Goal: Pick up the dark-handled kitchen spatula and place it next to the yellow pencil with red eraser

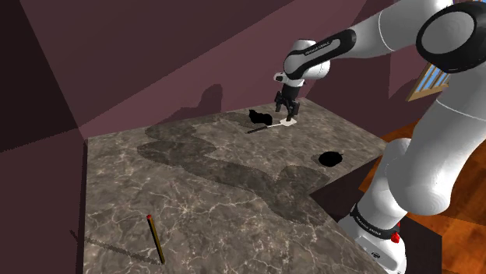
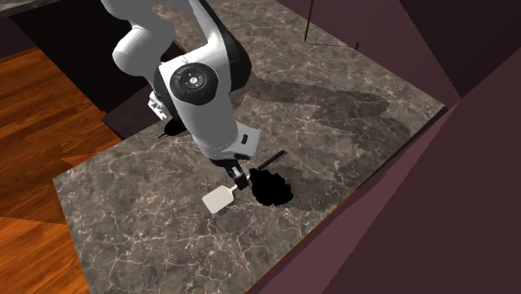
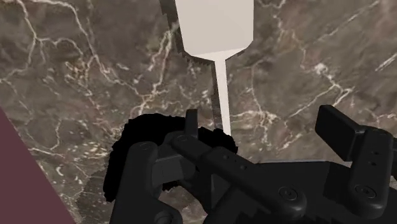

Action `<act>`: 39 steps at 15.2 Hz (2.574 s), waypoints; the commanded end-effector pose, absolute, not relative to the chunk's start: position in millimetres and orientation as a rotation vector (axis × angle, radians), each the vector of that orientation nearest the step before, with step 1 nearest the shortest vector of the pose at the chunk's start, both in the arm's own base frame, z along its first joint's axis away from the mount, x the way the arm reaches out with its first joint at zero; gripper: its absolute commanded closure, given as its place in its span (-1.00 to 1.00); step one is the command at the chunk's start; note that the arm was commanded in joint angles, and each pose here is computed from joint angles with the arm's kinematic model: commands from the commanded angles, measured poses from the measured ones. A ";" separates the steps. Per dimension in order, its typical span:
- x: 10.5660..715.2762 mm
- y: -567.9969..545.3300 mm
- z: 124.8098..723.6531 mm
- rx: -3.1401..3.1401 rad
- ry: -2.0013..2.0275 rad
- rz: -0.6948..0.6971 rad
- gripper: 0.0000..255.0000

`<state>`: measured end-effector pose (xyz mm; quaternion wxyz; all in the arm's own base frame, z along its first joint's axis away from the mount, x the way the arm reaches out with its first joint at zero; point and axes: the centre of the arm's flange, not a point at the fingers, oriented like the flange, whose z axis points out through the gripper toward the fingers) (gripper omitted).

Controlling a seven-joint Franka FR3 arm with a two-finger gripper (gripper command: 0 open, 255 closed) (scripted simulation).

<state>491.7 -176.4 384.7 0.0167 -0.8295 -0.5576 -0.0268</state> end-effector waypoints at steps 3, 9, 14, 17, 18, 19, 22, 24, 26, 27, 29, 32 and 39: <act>511.5 -178.6 358.5 -2.490 -1.858 -0.077 -1.00; 512.1 -176.9 329.1 -2.490 -1.858 -0.077 -1.00; 512.1 -176.9 329.1 -2.490 -1.858 -0.077 -1.00; 512.1 -176.9 329.1 -2.490 -1.858 -0.077 -1.00; 512.1 -176.9 329.1 -2.490 -1.858 -0.077 1.00; 512.1 -177.0 329.2 -2.490 -1.858 -0.077 1.00; 512.0 -177.1 329.3 -2.490 -1.858 -0.077 1.00; 512.6 -176.2 329.0 -2.490 -1.858 -0.077 1.00; 512.1 -176.0 329.0 -2.490 -1.858 -0.077 1.00; 512.1 -176.9 329.1 -2.490 -1.858 -0.077 1.00; 512.1 -176.9 339.6 -2.490 -1.858 -0.077 1.00; 512.1 -176.9 355.5 -2.490 -1.858 -0.077 1.00; 512.1 -176.9 392.4 -2.490 -1.858 -0.077 1.00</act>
